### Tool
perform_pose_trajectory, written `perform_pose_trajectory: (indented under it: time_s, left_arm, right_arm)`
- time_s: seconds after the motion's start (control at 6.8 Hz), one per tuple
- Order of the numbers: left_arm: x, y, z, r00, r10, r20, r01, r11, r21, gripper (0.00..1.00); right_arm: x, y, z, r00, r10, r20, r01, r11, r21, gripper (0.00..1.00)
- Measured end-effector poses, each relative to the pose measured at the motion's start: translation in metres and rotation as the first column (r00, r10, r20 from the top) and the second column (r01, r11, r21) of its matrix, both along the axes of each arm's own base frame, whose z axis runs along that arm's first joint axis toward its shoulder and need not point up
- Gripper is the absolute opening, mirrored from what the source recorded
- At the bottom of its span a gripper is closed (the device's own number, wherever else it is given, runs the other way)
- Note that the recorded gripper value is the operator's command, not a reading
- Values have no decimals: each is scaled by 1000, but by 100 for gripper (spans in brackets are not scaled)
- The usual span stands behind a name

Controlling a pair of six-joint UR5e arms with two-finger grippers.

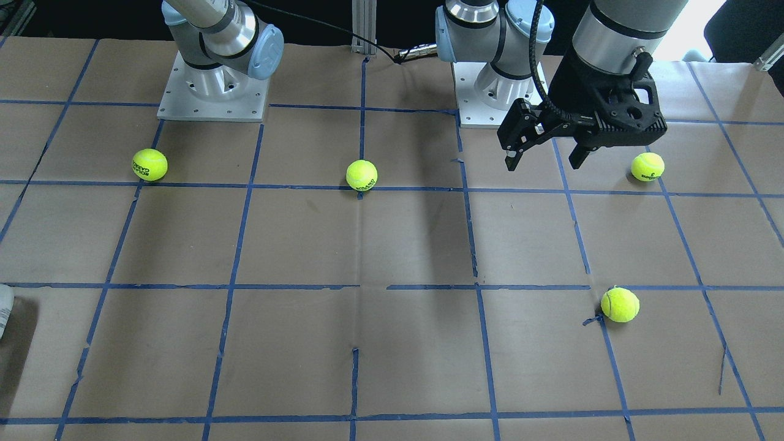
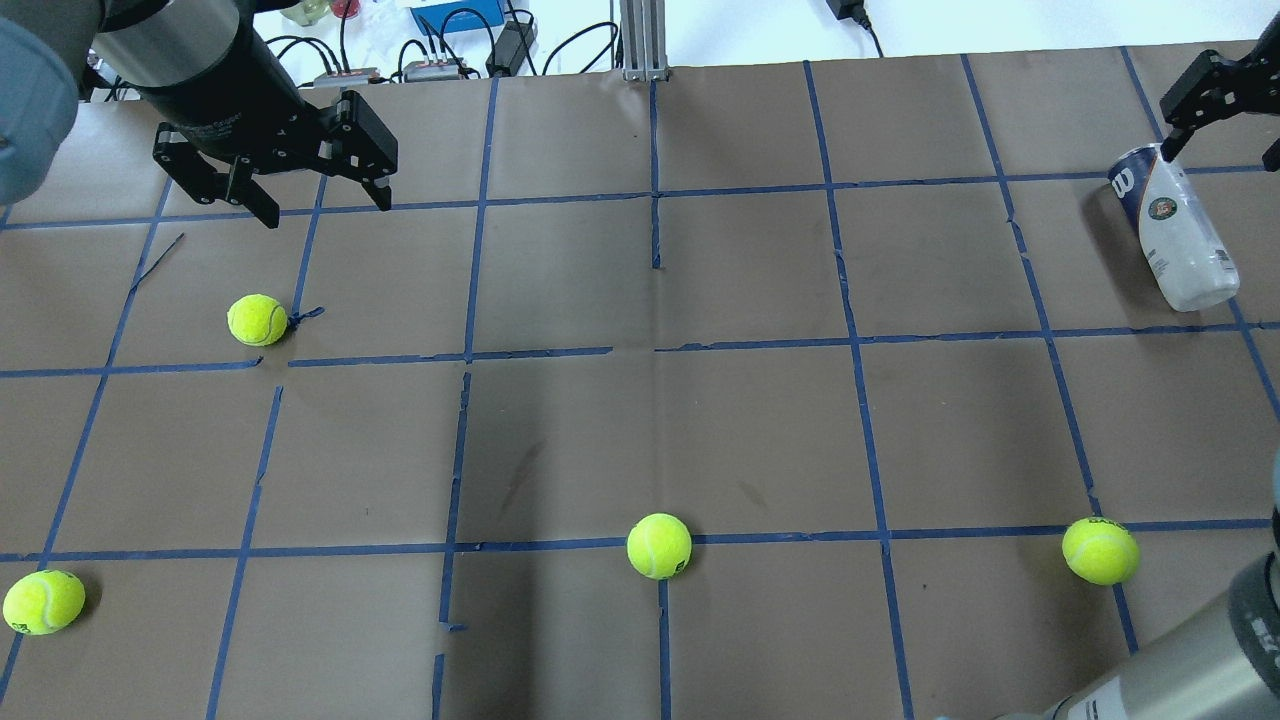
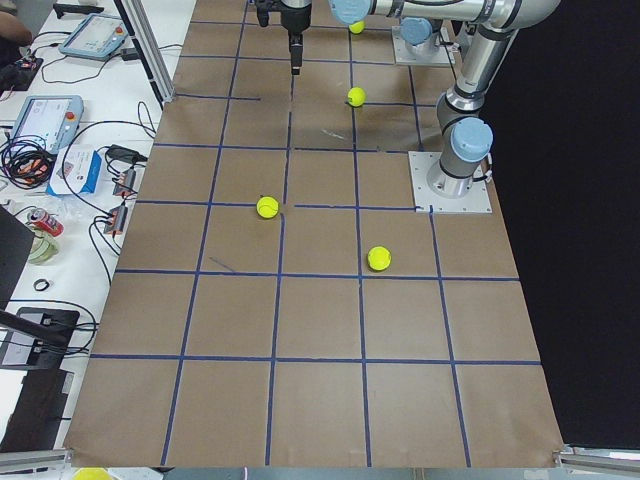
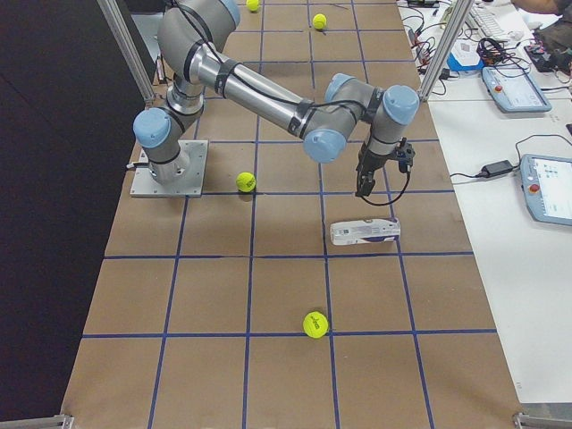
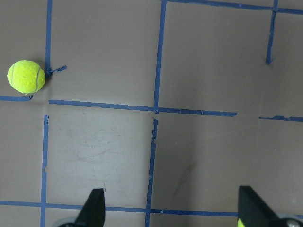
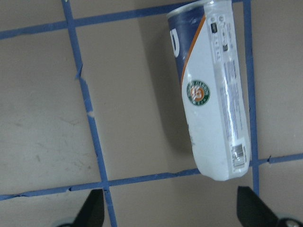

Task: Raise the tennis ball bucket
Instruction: 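Lower the right gripper and close it around the can's middle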

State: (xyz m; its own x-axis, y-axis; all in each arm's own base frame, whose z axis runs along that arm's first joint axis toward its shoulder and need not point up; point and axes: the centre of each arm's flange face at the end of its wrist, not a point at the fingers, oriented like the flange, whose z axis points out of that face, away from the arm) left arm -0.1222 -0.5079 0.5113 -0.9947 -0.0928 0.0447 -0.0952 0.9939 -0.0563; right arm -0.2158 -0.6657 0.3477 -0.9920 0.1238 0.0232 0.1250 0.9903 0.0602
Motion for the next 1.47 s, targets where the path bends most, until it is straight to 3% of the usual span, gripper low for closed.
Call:
perform_pose_trajectory:
  time_s: [0.44,0.74,1.03,1.18,1.47]
  left_arm:
    - [0,0,0,1000,1,1,-1,1000,0,100]
    - [1,0,0,1000,1,2,-1,1000,0,100]
    - [1,0,0,1000,2,2,-2,1000,-1,100]
    - [1,0,0,1000,2,2,-2,1000,-1,100]
    - [1,0,0,1000,2,2,-2,1000,0,100]
  right_arm:
    - [-31,-36,-71,995,75,-64,-81,992,-96,100]
    - [-52,-34,-106,988,143,-53,-147,986,-75,100]
    - [-66,-25,-130,988,152,-24,-153,987,-50,100]
    - [-65,-22,-141,988,153,-10,-153,987,-40,96]
    - [-63,-16,-153,988,152,2,-152,988,-32,65]
